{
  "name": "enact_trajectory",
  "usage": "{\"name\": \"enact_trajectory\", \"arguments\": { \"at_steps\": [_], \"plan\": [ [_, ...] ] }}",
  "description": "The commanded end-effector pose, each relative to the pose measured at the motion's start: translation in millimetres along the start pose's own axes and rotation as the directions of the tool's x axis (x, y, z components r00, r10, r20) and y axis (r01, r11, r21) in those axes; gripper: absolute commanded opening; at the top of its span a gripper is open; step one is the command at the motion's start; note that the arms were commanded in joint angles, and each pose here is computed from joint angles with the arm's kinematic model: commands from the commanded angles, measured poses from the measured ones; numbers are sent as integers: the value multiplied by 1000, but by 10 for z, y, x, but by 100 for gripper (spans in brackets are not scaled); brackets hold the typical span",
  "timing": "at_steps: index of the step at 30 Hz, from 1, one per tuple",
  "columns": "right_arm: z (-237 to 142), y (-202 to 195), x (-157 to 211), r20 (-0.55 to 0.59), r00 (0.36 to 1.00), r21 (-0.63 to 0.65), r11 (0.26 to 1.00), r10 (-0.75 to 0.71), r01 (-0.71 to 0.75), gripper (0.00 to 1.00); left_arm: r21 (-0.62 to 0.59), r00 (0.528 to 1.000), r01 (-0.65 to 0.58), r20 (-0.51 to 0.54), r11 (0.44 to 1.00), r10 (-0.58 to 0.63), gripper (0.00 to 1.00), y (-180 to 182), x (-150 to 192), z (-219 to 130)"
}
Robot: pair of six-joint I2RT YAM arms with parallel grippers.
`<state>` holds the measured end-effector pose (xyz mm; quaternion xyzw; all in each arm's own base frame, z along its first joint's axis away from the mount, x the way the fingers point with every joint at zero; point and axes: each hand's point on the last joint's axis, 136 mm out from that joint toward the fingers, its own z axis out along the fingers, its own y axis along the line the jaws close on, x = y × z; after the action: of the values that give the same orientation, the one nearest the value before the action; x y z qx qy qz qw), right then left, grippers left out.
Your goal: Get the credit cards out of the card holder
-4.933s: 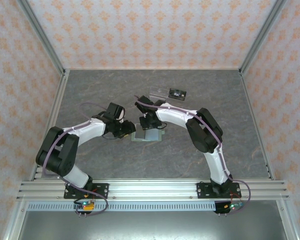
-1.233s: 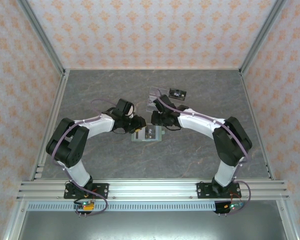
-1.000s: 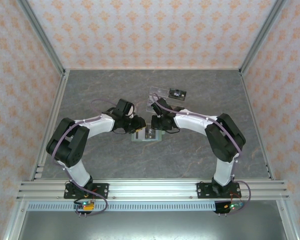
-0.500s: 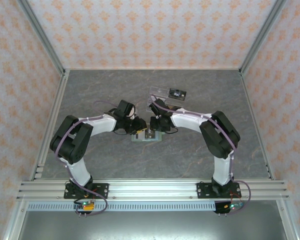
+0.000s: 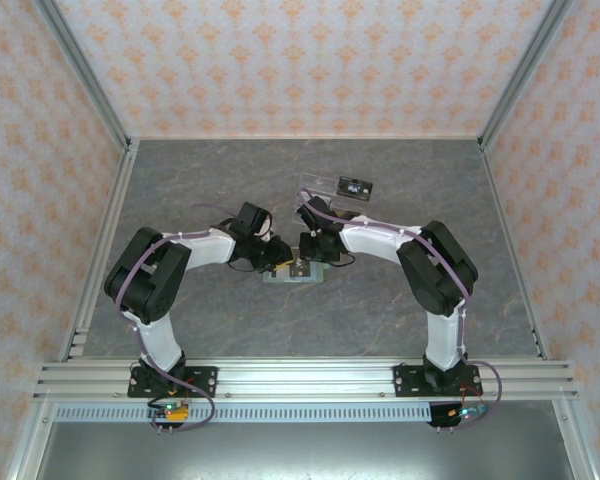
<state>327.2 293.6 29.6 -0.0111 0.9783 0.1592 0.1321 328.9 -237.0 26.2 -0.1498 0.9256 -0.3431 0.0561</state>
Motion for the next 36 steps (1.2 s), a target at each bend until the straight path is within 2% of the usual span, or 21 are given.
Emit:
{"name": "enact_trajectory", "arguments": {
  "at_steps": [1, 12, 23, 31, 36],
  "plan": [
    [119, -153, 127, -50, 999, 70, 998, 14, -10, 24, 31, 1000, -25, -5, 999, 25, 18, -109, -11, 34],
    [153, -149, 165, -67, 998, 62, 998, 18, -14, 24, 75, 999, -32, -11, 997, 33, 19, -198, -14, 37],
    [148, -204, 150, -56, 998, 89, 996, 22, -16, 23, 27, 999, -38, 9, 999, 38, 5, -84, -37, -74],
    [102, -254, 94, -28, 999, 80, 996, 47, -44, 23, -5, 998, -60, 25, 998, 60, 0, 30, -27, -239],
    [15, -152, 3, 0, 999, 5, 999, 50, -50, 23, -23, 996, -75, 42, 997, 76, 0, 91, -47, -397]
  ]
}}
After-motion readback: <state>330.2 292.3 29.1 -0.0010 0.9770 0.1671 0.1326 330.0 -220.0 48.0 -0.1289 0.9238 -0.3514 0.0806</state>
